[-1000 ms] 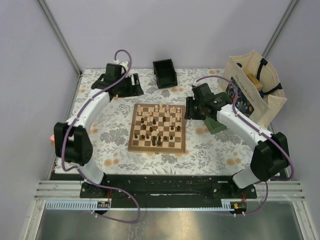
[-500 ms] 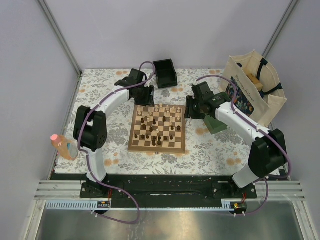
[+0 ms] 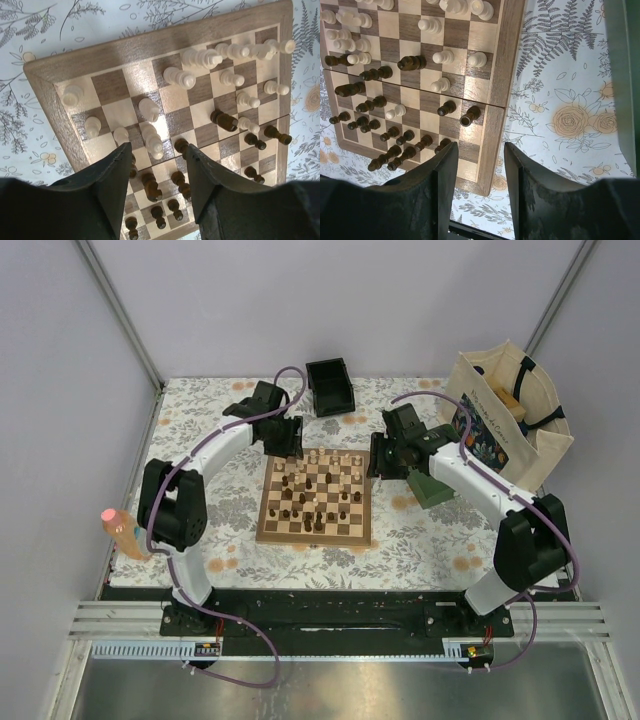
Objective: Set up the chess pieces on the board
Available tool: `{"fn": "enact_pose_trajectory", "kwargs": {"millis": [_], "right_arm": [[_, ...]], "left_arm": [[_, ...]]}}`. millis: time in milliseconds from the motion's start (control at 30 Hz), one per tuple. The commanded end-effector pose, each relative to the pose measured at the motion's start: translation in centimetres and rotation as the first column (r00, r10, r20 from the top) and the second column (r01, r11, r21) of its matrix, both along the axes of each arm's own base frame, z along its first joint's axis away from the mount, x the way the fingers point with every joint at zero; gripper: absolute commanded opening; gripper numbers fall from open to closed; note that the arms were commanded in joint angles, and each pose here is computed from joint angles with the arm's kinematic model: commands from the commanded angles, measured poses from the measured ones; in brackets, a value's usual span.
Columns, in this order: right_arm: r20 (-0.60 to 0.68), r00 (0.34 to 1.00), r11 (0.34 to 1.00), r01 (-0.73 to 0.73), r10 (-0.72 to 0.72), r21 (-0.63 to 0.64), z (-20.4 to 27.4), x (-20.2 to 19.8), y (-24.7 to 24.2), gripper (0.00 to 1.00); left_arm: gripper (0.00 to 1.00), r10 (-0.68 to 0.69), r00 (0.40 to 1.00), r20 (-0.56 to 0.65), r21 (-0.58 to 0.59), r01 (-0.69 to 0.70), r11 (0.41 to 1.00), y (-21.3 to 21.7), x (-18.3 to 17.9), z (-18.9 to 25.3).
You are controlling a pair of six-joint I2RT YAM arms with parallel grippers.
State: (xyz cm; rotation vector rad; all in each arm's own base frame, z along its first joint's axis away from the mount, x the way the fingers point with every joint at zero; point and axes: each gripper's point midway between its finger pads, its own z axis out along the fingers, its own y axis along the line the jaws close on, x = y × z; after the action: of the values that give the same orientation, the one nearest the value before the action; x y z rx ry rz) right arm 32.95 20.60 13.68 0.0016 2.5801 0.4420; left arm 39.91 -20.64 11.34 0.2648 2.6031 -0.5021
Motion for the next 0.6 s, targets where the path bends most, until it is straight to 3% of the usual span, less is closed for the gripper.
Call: {"fn": "enact_pose_trajectory", "kwargs": {"millis": [0,567], "right_arm": [[0.031,1.000,0.999,-0.005,0.003,0.047,1.4,1.2,0.9,0.50],[0.012,1.000,0.999,-0.008,0.007,0.049,0.8,1.1,1.1,0.50]], "left_arm": [[0.50,-0.004,0.999,0.039,0.011,0.004,1.000,0.5,-0.7,1.4],[0.41,-0.047,0.998,-0.031,0.037,0.048,0.998,-0.5,-1.3,-1.0]]}}
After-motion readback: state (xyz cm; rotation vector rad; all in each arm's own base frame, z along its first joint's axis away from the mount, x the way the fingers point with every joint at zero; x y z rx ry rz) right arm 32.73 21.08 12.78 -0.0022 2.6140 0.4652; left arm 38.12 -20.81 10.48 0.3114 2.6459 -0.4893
